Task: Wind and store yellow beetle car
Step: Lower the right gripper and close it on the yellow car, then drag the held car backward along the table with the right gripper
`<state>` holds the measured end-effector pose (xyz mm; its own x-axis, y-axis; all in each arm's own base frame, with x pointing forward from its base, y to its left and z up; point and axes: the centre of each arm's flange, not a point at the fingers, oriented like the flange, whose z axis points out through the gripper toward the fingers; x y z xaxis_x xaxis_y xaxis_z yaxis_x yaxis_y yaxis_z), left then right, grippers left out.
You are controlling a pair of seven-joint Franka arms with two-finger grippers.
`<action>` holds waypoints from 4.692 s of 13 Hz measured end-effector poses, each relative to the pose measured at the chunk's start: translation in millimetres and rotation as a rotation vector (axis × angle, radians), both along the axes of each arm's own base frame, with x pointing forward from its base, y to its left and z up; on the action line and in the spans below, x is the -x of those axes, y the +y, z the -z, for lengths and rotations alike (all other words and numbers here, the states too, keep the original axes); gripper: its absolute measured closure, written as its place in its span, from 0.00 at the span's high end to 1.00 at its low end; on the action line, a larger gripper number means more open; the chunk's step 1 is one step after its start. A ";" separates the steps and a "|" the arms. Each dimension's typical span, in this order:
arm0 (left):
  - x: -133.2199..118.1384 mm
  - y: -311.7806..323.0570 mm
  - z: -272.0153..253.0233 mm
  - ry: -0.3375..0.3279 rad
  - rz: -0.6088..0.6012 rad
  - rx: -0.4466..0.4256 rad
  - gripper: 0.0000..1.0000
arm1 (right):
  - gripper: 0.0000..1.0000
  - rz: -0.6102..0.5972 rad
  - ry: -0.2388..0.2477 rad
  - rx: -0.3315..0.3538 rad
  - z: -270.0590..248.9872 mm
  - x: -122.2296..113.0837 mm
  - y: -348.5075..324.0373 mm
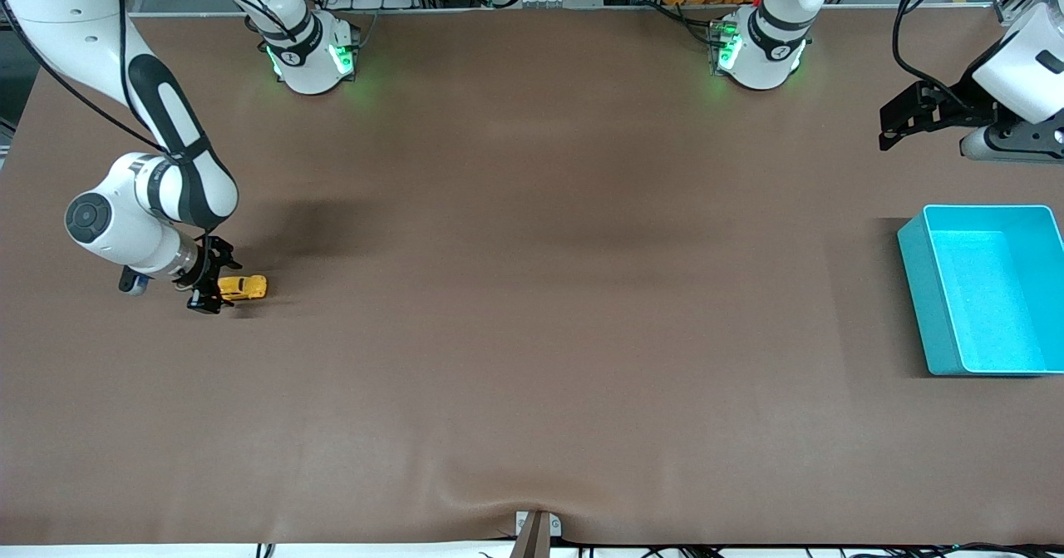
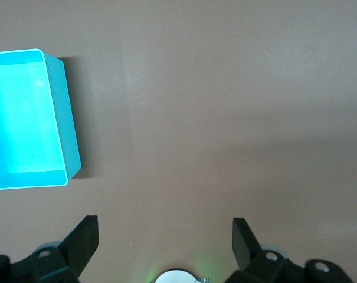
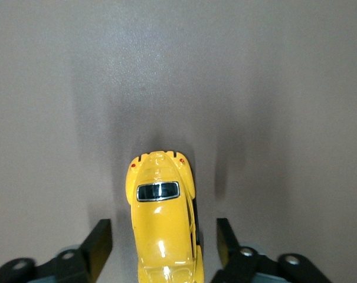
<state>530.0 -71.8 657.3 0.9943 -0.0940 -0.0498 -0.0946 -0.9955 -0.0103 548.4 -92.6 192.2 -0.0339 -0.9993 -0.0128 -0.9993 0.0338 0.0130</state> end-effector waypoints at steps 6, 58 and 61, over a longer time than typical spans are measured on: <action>0.0 0.3 -0.1 0.000 0.000 0.000 1.00 | 0.45 -0.001 -0.001 0.000 0.0 -0.2 0.5; -0.4 3.3 -1.0 -0.002 -0.006 0.000 1.00 | 0.45 -0.040 -0.052 0.148 1.6 3.5 -163.5; -0.4 3.3 -1.0 -0.002 -0.006 0.000 1.00 | 0.63 -0.077 -0.020 0.145 18.2 8.8 -165.4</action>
